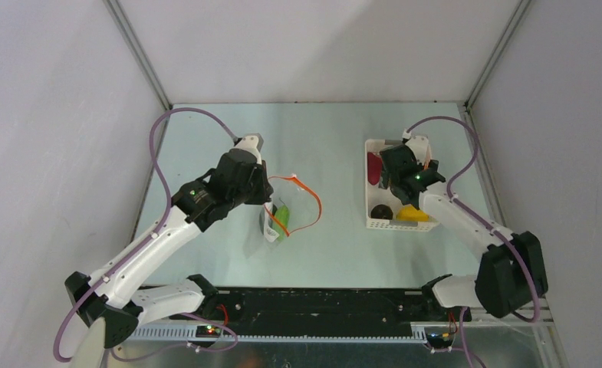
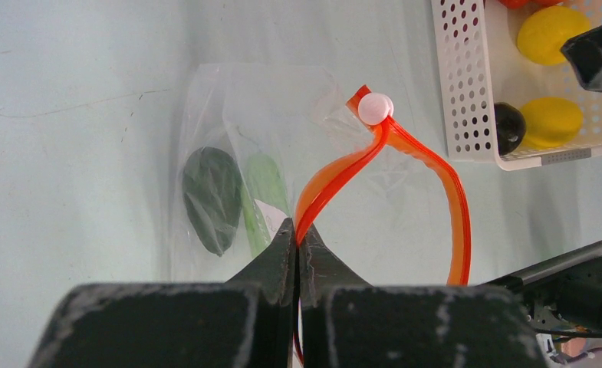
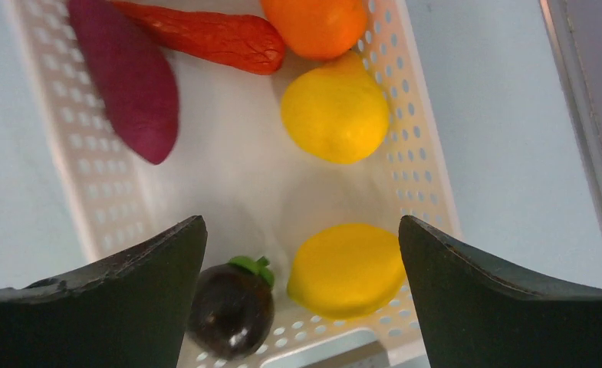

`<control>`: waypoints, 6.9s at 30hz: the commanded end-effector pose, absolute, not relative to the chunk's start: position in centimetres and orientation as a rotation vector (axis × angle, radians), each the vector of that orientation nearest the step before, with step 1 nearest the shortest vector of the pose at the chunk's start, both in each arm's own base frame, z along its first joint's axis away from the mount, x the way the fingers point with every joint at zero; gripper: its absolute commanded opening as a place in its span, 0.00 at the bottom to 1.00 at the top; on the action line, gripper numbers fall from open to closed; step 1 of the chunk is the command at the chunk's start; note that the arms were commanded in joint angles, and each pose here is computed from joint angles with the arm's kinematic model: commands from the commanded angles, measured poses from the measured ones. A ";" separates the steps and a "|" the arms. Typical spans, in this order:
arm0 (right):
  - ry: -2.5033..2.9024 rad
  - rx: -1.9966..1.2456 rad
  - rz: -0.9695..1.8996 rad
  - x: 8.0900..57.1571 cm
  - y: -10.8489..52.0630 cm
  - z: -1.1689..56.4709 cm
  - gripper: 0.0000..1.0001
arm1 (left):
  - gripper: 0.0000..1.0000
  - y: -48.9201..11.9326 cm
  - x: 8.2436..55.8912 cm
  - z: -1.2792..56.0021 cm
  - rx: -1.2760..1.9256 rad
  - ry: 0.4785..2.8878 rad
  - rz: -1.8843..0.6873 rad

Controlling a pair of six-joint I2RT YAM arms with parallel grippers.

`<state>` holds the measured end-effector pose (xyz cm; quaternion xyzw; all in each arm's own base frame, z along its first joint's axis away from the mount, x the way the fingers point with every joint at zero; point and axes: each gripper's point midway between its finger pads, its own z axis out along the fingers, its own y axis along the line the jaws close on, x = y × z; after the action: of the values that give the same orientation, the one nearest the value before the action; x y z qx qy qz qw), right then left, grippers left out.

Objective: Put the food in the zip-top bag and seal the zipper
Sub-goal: Pick up the fake fruit from the bin, then place the fake fruit in the zipper food storage bag, then pick up the fake fruit from the bin.

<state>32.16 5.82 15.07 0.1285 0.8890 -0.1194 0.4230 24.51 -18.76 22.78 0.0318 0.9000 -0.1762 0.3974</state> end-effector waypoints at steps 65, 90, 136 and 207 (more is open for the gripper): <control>2.155 0.217 0.098 35.7 6.3 19.6 0.51 | 0.00 -18.3 25.3 23.3 0.055 2.252 -0.442; 1.816 -0.673 1.052 21.3 36.3 27.5 0.61 | 0.00 -19.3 24.8 22.8 0.091 2.280 -0.498; 2.463 0.341 0.021 27.5 5.5 17.6 0.99 | 0.00 -20.2 24.3 22.6 0.125 2.299 -0.550; 2.292 0.235 0.335 31.1 7.6 20.8 0.24 | 0.00 -20.0 24.5 22.2 0.130 2.317 -0.523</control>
<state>30.13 3.96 13.92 0.1488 0.9453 0.0223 0.2893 24.21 -20.08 21.25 0.0473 0.9122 -0.1982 0.3556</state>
